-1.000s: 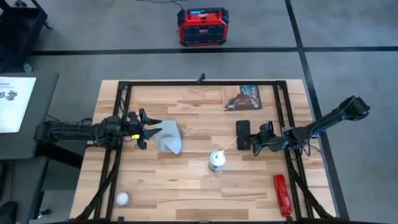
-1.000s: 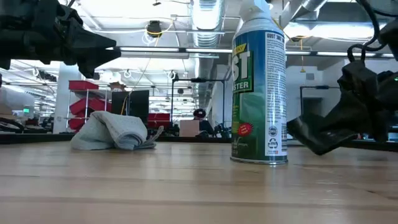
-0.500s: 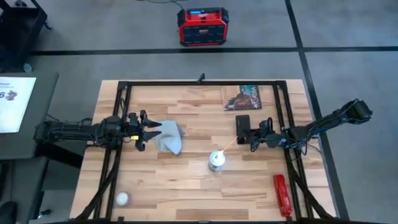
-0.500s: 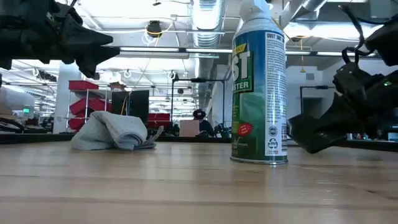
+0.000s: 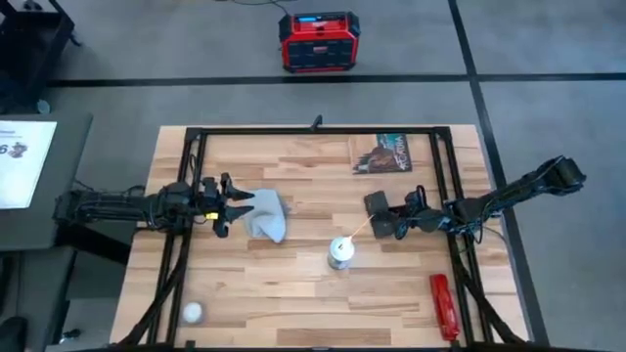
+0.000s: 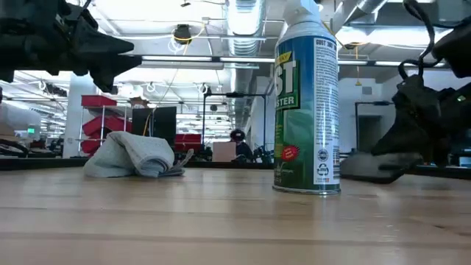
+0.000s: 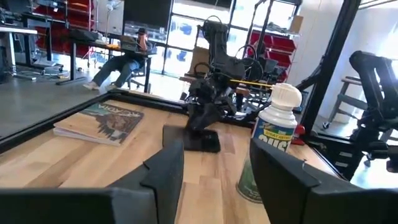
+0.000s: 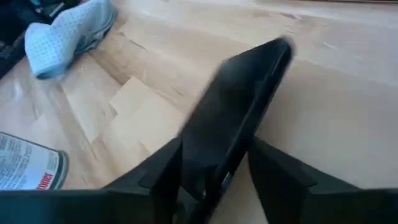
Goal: Apply microfiber cloth
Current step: Put the cellphone on the table, then return to Home Position
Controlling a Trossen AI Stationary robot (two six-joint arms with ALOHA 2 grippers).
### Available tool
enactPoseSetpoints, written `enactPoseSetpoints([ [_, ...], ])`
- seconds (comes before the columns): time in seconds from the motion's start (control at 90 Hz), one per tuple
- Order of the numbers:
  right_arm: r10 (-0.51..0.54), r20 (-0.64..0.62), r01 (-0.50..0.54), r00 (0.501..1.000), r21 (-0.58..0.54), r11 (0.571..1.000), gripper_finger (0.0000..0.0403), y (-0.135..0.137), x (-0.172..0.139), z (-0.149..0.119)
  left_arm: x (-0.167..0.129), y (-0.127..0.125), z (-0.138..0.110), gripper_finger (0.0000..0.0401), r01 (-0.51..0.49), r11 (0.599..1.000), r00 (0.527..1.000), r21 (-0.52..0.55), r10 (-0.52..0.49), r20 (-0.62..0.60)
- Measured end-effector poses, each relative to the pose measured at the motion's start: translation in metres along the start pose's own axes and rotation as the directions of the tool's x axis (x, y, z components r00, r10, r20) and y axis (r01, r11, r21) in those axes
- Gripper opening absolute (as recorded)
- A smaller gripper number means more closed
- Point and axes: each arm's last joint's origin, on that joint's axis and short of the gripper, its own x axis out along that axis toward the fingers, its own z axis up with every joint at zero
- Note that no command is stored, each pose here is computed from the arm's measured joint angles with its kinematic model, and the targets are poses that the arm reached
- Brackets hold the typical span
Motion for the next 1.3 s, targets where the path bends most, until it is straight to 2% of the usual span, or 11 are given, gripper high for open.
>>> enactPoseSetpoints([
  [0.167,-0.02,0.019,0.02,1.0,0.004,1.0,0.0241,-0.001,0.001,0.001,0.0,0.0,0.0,0.0167,0.0,1.0,1.0,0.0,0.0,0.0],
  [0.244,-0.05,0.056,0.051,0.997,-0.005,0.999,0.0242,-0.003,0.001,0.003,0.0,0.0,0.0,0.0167,0.001,1.0,1.0,0.011,-0.001,0.003],
  [0.322,-0.073,0.101,0.082,0.992,-0.089,0.993,0.0226,-0.003,0.001,0.005,0.0,0.0,0.001,0.0166,0.01,0.999,1.0,0.052,-0.011,0.011],
  [0.411,-0.047,0.142,0.077,0.989,-0.218,0.973,0.0178,0.001,0.001,0.009,0.0,-0.001,0.004,0.016,0.023,0.994,0.999,0.11,-0.028,0.037],
  [0.556,-0.012,0.252,0.111,0.968,-0.382,0.918,0.0041,0.013,-0.002,0.018,0.0,-0.003,0.012,0.0138,0.019,0.979,0.999,0.201,-0.025,0.027],
  [0.611,-0.009,0.298,0.142,0.955,-0.43,0.892,0.0015,0.015,-0.004,0.021,0.0,-0.003,0.015,0.0128,0.018,0.974,1.0,0.224,-0.02,0.005],
  [0.867,0.084,0.363,0.136,0.928,-0.541,0.83,0.0001,0.021,-0.022,0.03,-0.017,-0.004,0.024,0.009,-0.011,0.964,1.0,0.267,0.004,0.026],
  [1.011,0.038,0.441,0.211,0.897,-0.503,0.838,0.0,0.013,-0.038,0.034,-0.031,-0.003,0.025,0.0078,-0.04,0.964,0.998,0.265,0.024,0.063],
  [1.1,0.109,0.467,0.145,0.878,-0.476,0.867,0.0,0.01,-0.048,0.037,-0.032,-0.002,0.023,0.0074,-0.046,0.964,0.998,0.262,0.035,0.045],
  [1.2,0.178,0.484,0.091,0.857,-0.481,0.872,0.0,0.007,-0.06,0.04,-0.031,-0.001,0.018,0.0073,-0.052,0.961,0.998,0.271,0.055,-0.003],
  [1.3,0.283,0.468,0.035,0.837,-0.561,0.827,0.0,0.009,-0.066,0.041,-0.032,0.001,0.013,0.0072,-0.082,0.963,0.995,0.256,0.094,-0.036],
])
